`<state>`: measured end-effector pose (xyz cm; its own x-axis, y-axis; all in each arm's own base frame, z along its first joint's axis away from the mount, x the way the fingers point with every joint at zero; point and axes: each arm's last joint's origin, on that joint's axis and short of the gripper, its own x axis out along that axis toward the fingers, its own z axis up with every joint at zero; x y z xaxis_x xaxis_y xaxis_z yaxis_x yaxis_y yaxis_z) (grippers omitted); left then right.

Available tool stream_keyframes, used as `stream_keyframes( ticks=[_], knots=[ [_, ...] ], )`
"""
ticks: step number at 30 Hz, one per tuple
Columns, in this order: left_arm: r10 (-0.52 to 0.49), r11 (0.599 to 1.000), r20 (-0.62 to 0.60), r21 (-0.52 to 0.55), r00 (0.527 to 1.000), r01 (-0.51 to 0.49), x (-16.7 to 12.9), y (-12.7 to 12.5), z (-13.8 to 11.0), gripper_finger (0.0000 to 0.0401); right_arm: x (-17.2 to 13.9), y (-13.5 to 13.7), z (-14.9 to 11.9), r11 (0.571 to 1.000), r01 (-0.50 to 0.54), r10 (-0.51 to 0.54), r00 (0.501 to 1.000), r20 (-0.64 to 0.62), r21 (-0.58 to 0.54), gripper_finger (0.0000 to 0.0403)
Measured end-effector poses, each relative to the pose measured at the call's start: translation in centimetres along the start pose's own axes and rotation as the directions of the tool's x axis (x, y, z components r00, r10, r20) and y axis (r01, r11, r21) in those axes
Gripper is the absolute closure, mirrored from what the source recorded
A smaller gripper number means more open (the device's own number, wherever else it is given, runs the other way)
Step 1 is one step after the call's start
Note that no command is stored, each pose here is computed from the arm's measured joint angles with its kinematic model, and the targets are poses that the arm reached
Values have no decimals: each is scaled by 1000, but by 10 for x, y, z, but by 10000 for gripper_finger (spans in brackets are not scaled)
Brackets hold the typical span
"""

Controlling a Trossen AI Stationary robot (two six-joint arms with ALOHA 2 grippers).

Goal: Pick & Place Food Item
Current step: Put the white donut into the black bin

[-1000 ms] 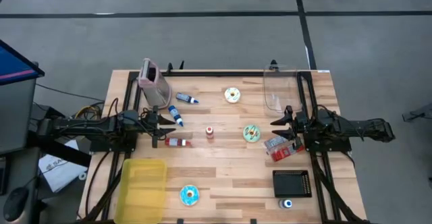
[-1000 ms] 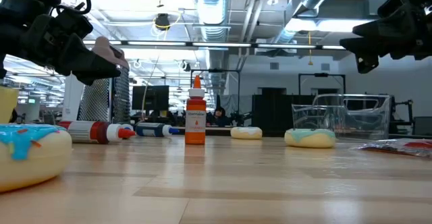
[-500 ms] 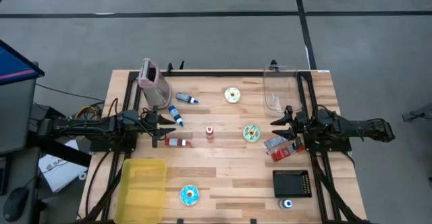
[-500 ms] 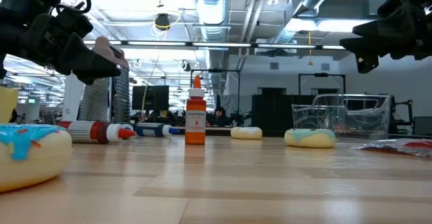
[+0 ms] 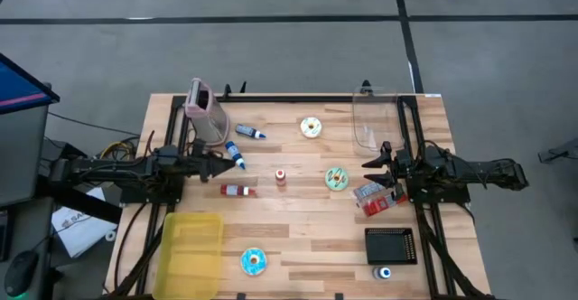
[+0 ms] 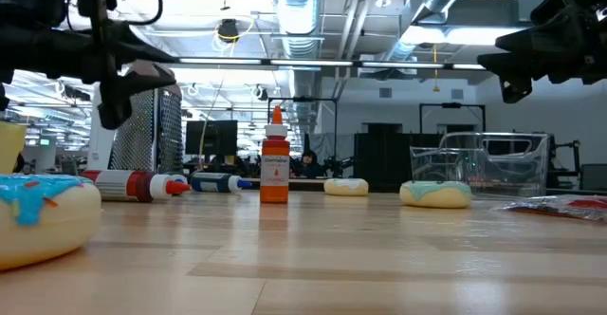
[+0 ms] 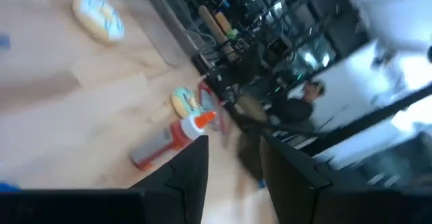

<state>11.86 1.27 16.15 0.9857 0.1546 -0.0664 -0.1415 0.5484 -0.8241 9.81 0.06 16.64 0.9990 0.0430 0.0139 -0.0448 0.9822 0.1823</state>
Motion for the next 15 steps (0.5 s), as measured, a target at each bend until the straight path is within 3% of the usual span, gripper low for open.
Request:
stream_keyframes(
  ticks=[6,10,15],
  knots=[
    [10,999,2,-33,1000,-10,0,1,0,270,0,0,0,1000,0,0,1000,0,0,241],
    [52,993,67,-112,996,-45,0,2,2,270,0,0,0,1000,1,-1,1000,0,-7,241],
    [-10,990,110,-141,994,26,0,-4,6,270,0,1,4,997,-2,5,999,39,-74,241]
  ],
)
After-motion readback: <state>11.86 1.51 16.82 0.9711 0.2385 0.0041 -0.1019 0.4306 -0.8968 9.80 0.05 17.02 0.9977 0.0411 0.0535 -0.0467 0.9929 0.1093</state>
